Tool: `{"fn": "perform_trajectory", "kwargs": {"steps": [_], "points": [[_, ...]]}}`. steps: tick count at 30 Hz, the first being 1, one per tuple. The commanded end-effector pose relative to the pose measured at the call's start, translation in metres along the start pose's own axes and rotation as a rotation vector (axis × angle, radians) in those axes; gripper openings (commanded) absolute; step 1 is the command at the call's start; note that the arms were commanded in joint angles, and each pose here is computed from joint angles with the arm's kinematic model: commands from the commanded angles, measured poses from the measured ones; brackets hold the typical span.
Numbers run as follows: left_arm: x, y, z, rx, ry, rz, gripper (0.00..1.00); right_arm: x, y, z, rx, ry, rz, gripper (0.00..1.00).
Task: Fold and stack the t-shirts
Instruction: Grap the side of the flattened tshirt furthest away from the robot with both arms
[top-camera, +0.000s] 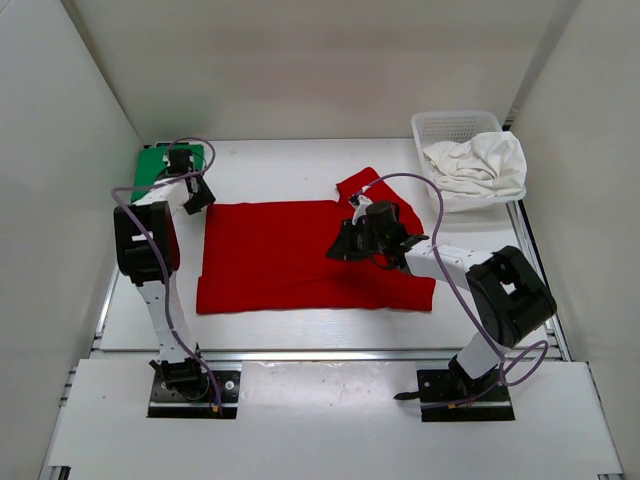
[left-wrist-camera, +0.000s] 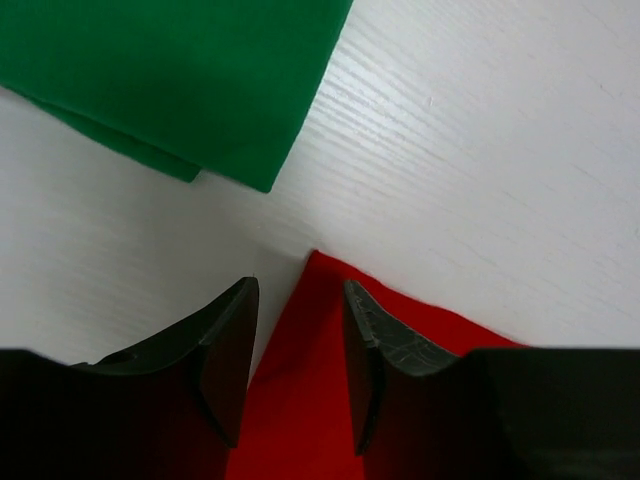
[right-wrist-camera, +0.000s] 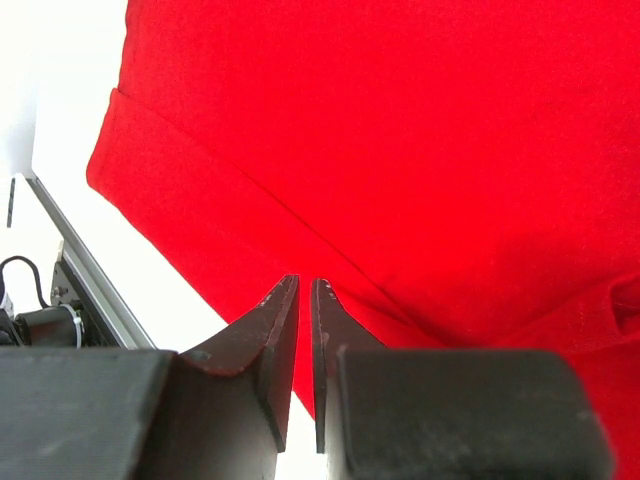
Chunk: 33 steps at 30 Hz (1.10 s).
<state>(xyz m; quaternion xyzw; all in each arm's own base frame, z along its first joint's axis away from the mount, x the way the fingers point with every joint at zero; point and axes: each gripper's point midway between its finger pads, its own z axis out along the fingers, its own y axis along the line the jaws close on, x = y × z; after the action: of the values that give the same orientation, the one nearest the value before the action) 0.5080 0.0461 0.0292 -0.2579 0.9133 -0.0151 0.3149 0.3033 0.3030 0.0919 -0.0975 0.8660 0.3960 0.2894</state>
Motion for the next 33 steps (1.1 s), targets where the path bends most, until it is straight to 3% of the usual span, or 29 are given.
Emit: {"fn": "perform_trajectory", "kwargs": {"steps": [1, 15, 25, 33], "points": [[-0.019, -0.012, -0.009, -0.011, -0.041, 0.031, 0.5, -0.02, 0.013, -0.002, -0.043, -0.06, -0.034, 0.09], [-0.01, -0.006, 0.005, -0.027, 0.004, 0.033, 0.46, -0.026, 0.011, -0.006, -0.052, -0.079, -0.02, 0.09], [-0.005, -0.007, 0.003, -0.036, 0.007, 0.03, 0.2, -0.046, 0.008, -0.015, -0.047, -0.136, 0.001, 0.12], [-0.012, -0.012, -0.008, 0.023, -0.037, -0.025, 0.0, -0.107, -0.055, -0.014, 0.135, -0.236, 0.045, 0.2]]}}
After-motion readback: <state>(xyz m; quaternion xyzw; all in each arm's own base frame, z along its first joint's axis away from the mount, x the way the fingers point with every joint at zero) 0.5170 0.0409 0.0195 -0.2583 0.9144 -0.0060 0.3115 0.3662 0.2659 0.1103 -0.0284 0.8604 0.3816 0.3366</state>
